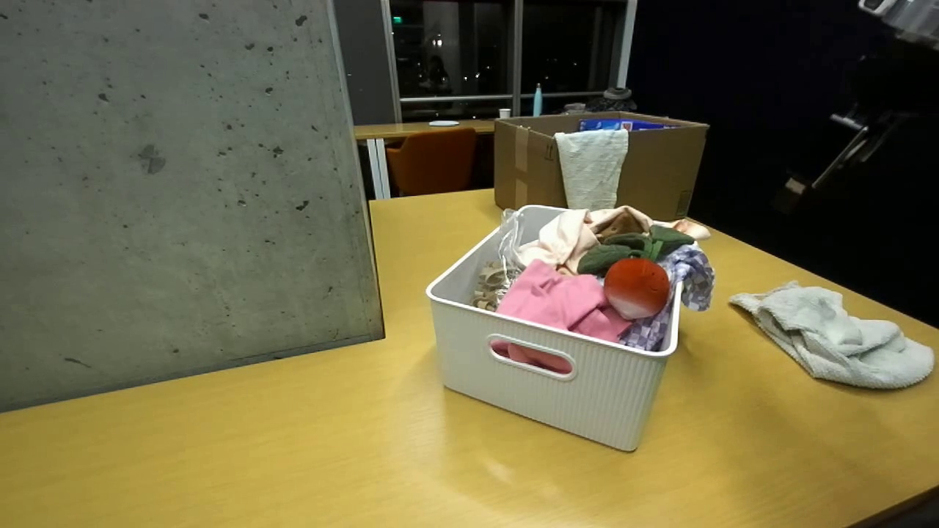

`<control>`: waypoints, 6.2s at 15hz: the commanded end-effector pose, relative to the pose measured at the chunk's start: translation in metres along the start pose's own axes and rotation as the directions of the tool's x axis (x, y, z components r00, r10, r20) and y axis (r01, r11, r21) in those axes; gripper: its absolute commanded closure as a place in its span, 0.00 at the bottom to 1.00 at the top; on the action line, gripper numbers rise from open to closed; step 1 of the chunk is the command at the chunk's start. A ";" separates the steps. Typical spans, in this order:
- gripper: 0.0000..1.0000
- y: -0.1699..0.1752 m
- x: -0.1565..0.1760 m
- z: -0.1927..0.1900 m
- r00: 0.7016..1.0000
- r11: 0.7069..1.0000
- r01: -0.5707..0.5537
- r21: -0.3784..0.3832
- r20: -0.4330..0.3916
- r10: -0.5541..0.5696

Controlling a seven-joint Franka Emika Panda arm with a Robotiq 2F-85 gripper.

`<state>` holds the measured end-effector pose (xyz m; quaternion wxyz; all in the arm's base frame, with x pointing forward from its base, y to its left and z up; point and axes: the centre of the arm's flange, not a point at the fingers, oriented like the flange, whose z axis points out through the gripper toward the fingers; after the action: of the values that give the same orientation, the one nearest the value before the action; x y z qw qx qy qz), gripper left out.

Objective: Put the pink shirt in the basket, then remove the white towel, the turnip plushie and the purple shirt from the basket

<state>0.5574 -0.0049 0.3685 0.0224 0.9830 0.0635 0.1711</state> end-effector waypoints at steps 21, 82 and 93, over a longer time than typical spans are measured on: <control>0.00 -0.098 0.096 0.108 0.991 0.989 0.132 0.072 -0.032 -0.130; 0.27 -0.028 0.009 0.089 0.996 1.000 0.009 0.003 0.087 -0.010; 0.00 -0.041 0.091 0.106 0.996 0.998 0.058 -0.010 0.063 -0.057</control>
<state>0.6454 0.0394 0.3070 0.0323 0.9845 0.0826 0.1514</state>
